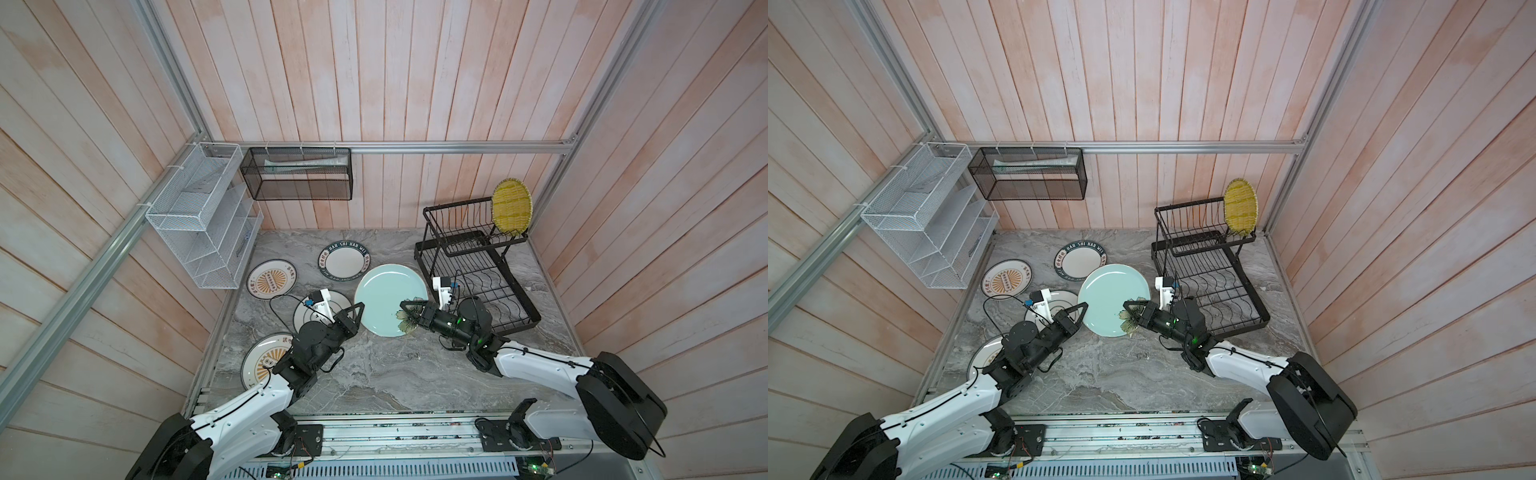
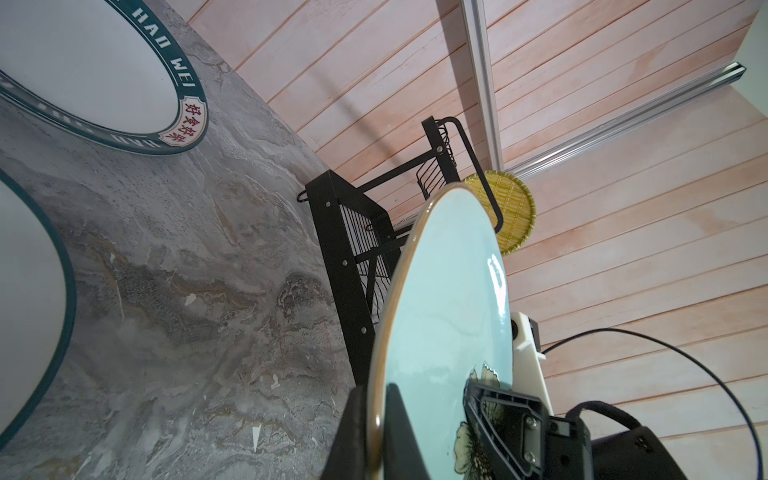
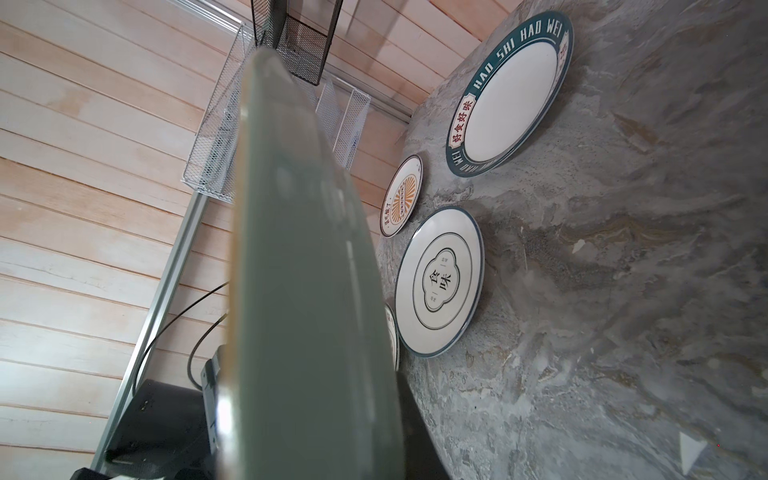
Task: Load the plates into the dish rack
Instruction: 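Tilt the pale green plate upright with both grippers holding its rim, then lift the upright plate with the right gripper while the left gripper releases and draws back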
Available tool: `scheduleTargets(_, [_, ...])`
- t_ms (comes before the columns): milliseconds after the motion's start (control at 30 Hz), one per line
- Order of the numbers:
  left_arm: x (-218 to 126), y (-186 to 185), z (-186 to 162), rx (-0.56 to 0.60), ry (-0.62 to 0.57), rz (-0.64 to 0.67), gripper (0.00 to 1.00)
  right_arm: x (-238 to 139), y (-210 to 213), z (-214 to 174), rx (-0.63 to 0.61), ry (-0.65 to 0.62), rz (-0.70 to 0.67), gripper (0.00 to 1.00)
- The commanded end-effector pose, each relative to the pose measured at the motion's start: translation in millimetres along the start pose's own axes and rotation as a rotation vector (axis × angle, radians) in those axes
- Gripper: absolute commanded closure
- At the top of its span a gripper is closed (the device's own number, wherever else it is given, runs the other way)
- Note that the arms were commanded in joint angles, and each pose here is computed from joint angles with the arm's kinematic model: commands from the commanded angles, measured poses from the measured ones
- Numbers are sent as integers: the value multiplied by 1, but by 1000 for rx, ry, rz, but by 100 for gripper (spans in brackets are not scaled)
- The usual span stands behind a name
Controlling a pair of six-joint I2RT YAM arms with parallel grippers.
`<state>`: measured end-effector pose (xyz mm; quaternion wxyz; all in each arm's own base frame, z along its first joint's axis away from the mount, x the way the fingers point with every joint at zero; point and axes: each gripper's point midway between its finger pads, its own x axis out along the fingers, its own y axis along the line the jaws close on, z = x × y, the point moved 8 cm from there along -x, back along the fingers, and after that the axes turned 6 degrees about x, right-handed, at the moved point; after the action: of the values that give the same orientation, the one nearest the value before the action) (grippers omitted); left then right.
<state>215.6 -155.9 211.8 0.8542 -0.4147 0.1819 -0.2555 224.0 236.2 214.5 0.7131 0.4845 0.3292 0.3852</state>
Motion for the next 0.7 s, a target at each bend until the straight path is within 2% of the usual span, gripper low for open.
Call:
scheduleTargets(0, [-2,-20,6,21,-11,-85,100,4,24,1,-76,11,100,97])
scheduleTargets(33, [-2,-20,6,26,-5,-80,97,3,24,2,-76,7,99,98])
scheduleTargets(67, [-2,-21,6,34,-1,-78,89,2,24,4,-76,1,97,99])
scheduleTargets(167, [-2,-23,7,48,11,-81,73,-1,22,8,-75,-15,93,100])
scheduleTargets(400, [-5,-28,9,71,21,-88,55,-9,22,21,-95,-61,74,100])
scheduleTargets(500, [-7,-37,9,112,42,-146,42,-13,24,28,-113,-90,66,100])
scheduleTargets(667, [-7,-45,10,178,101,-143,39,-23,36,46,-170,-156,65,100])
